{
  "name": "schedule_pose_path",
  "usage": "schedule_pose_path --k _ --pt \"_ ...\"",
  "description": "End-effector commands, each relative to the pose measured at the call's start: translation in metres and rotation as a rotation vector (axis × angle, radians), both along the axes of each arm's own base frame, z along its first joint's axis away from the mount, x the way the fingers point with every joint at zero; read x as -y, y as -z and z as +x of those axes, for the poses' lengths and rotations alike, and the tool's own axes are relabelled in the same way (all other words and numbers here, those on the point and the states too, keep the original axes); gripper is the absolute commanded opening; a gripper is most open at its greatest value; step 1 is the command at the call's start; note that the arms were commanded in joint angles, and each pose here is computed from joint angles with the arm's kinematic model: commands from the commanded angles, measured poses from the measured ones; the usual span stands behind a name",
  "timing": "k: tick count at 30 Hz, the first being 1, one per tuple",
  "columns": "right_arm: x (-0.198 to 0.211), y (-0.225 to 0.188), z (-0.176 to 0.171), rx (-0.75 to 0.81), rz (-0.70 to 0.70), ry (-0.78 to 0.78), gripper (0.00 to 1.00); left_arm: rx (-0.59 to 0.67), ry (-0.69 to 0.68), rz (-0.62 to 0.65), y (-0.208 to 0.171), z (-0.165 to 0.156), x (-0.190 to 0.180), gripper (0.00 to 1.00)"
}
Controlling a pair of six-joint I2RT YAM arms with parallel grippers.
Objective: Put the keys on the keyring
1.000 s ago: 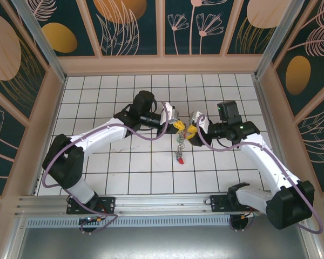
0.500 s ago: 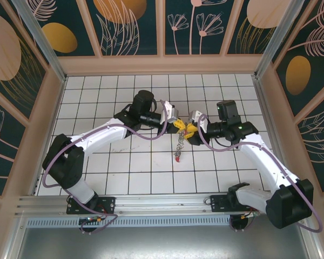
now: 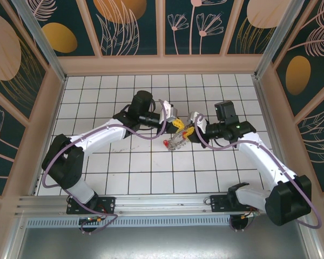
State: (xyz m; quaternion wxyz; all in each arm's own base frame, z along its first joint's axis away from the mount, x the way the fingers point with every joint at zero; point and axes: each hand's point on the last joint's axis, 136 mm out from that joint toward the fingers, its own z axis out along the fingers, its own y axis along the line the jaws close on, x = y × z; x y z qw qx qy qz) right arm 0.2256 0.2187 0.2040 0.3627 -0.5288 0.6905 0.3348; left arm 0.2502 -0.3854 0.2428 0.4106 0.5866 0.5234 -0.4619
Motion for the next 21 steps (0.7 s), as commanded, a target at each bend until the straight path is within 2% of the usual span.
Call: schedule_pose_path --k 1,9,13,14,17,21 --pt "0.007 0.0 -0.003 -0.006 -0.002 0.01 0.0 0.062 -0.004 -0.069 -0.029 -0.001 -0.008 0.0" --pt "0.013 0.011 -0.003 -0.052 -0.012 0.027 0.0 0.057 -0.02 -0.11 -0.039 0.001 -0.013 0.0" --pt "0.013 0.024 -0.006 -0.122 -0.004 0.019 0.04 0.036 -0.029 -0.169 -0.047 0.001 -0.012 0.0" --pt "0.012 0.025 -0.007 -0.136 0.001 0.013 0.07 0.031 -0.028 -0.186 -0.049 0.0 -0.013 0.0" --pt "0.009 0.023 -0.008 -0.15 0.023 0.0 0.25 0.012 -0.021 -0.205 -0.048 -0.001 -0.012 0.0" --pt "0.012 0.004 -0.006 -0.114 0.076 0.0 0.3 0.013 -0.014 -0.213 -0.045 -0.001 -0.012 0.0"
